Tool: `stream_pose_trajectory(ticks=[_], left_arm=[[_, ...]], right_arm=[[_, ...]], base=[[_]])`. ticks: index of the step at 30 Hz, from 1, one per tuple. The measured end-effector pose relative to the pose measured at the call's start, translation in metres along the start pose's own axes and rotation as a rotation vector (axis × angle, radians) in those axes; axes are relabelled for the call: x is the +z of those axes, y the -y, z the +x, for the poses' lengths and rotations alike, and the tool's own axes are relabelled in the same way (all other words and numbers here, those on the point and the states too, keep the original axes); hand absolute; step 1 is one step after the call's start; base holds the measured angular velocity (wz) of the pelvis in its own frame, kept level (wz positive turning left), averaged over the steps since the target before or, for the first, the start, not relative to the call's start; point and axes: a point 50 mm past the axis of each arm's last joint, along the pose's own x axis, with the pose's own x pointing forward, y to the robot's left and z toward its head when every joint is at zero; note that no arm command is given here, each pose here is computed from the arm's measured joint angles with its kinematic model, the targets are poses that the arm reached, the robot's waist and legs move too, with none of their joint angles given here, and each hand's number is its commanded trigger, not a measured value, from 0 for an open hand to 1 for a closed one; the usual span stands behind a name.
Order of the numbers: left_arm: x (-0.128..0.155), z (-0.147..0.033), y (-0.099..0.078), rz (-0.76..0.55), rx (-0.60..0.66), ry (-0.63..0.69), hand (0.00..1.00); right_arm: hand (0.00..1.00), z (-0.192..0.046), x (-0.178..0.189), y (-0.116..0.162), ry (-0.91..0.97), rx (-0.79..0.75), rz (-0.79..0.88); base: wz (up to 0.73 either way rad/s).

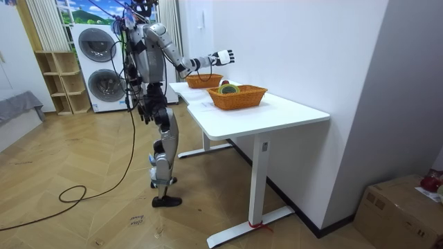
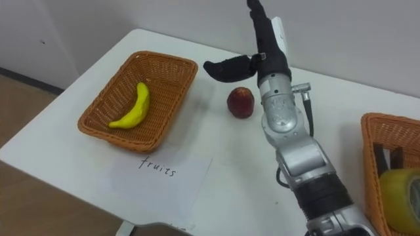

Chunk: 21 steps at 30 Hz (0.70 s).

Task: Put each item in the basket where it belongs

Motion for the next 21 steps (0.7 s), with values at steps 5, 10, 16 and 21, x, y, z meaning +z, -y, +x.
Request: stream_pose_trajectory(ticks=[5, 10, 16, 21], left_arm=[[0.000, 0.000, 0.000, 0.002, 0.003, -0.011, 0.00], [-0.001, 0.000, 0.001, 0.002, -0.001, -0.011, 0.00], [-0.001, -0.002, 0.001, 0.008, -0.002, 0.006, 0.00], [-0.002, -0.003, 0.001, 0.003, 0.001, 0.012, 0.00]], right_arm=[[0.00, -0.004, -0.011, 0.000, -0.054, 0.008, 0.047], [0.00, -0.005, -0.019, 0.000, -0.102, 0.006, 0.097], [0.00, -0.007, -0.037, 0.001, -0.188, 0.018, 0.139], [0.00, -0.007, -0.037, 0.001, -0.191, 0.019, 0.142]], base=[[0.00], [0.00], [0.00], [0.00]])
